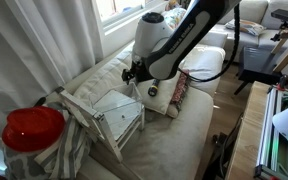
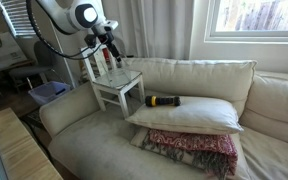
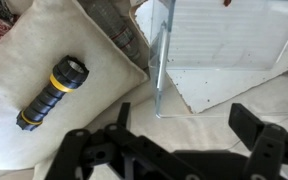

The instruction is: Put the black torch on the pillow

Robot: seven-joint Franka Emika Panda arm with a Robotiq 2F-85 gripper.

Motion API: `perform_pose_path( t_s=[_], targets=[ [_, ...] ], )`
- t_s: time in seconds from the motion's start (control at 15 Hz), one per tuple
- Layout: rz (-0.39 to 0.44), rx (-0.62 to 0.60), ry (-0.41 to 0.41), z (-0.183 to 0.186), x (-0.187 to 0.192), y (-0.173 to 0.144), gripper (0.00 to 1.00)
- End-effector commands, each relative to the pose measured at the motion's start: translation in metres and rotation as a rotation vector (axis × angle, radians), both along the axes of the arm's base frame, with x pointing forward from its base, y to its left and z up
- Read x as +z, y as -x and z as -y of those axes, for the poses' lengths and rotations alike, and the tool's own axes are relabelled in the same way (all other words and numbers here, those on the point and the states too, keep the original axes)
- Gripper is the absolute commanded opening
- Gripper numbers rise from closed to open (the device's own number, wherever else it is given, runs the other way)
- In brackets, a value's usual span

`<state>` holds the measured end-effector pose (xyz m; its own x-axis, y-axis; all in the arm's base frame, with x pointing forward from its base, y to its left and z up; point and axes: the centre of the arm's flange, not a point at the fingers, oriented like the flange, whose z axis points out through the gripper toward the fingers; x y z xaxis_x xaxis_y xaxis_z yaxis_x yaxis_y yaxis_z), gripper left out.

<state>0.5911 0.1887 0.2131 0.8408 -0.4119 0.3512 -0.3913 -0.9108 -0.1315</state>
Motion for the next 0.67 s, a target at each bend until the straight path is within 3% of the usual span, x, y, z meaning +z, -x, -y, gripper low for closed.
perform_pose_path(
  t_s=[0.0,0.4,0.6],
  targets=[
    [-0.039,0.199,0.019,0.016,0.041,0.054,1.0],
    [-0.044,0.515,0.113,0.034,0.072,0.102,1.0],
    [-0.023,0.613,0.121,0.044,0.083,0.119,1.0]
  ],
)
